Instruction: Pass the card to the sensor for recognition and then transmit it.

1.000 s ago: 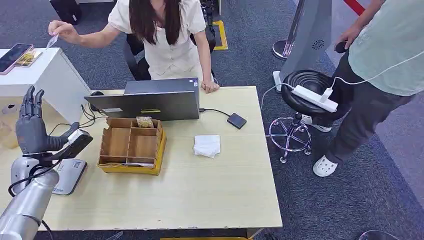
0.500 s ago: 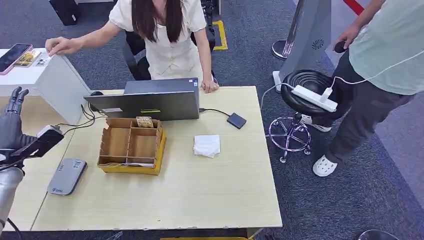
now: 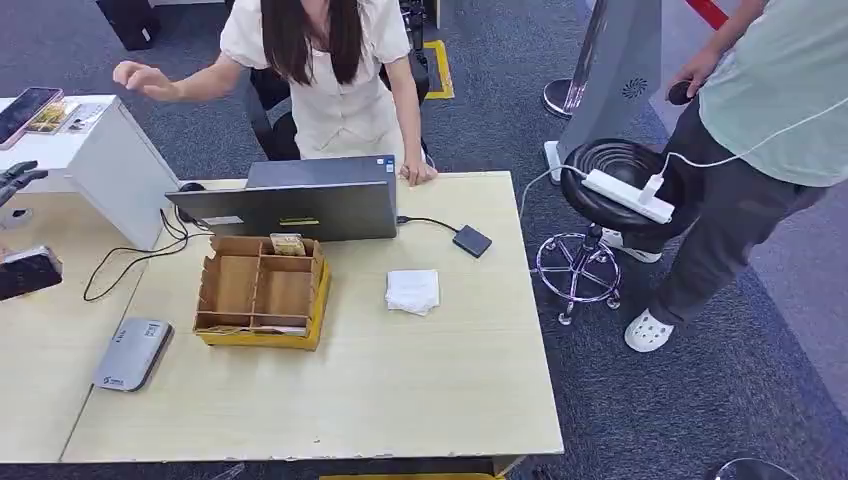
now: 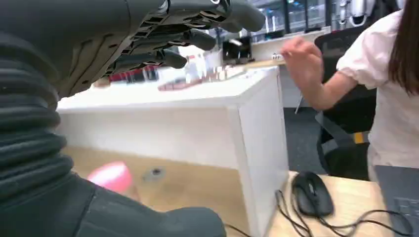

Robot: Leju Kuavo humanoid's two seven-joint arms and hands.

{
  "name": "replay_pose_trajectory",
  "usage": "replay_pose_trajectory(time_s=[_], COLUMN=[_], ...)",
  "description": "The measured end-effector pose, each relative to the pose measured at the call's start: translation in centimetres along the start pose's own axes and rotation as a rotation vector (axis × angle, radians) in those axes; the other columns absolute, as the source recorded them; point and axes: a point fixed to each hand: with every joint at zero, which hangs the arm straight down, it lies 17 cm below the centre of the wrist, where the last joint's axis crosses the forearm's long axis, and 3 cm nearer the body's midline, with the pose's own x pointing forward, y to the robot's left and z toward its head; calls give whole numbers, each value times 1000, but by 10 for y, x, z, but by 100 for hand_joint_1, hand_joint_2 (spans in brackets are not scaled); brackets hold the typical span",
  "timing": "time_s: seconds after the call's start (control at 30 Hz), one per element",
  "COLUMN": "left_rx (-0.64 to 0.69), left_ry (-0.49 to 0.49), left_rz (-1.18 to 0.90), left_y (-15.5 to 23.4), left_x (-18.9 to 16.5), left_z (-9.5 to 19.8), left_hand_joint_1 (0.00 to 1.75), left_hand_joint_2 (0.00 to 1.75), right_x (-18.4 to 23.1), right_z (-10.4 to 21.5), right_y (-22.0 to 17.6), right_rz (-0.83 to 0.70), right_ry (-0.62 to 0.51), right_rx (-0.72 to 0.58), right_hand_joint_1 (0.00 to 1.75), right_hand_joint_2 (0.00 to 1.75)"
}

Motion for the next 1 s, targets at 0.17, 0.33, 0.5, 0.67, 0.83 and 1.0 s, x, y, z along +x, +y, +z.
replay_pose_trajectory(time_s=[0.17, 0.33, 0.5, 0.67, 0.83, 1.0], left_rx=[37, -31, -129, -234, -324, -407], left_ry=[-70, -105, -136, -175, -201, -232], left_rz=[-262, -382, -439, -467, -444, -393], left_y=[33, 31, 19, -2, -32, -58], left_x=[11, 17, 24, 33, 41, 53], left_z=[21, 45, 64, 81, 97, 111], left_hand_joint_1=[0, 0, 0, 0, 0, 0], left_hand_joint_2=[175, 175, 175, 175, 175, 175], right_x=[-2, -4, -6, -6, -6, -6], right_z=[1, 2, 3, 3, 3, 3], right_y=[-1, 0, 1, 0, 0, 0], right_rz=[-11, -17, -18, -21, -20, -19], right_ry=[3, 7, 11, 10, 10, 14], right_rx=[-4, -4, -3, -5, -5, -5], right_hand_joint_1=[0, 0, 0, 0, 0, 0], right_hand_joint_2=[0, 0, 0, 0, 0, 0])
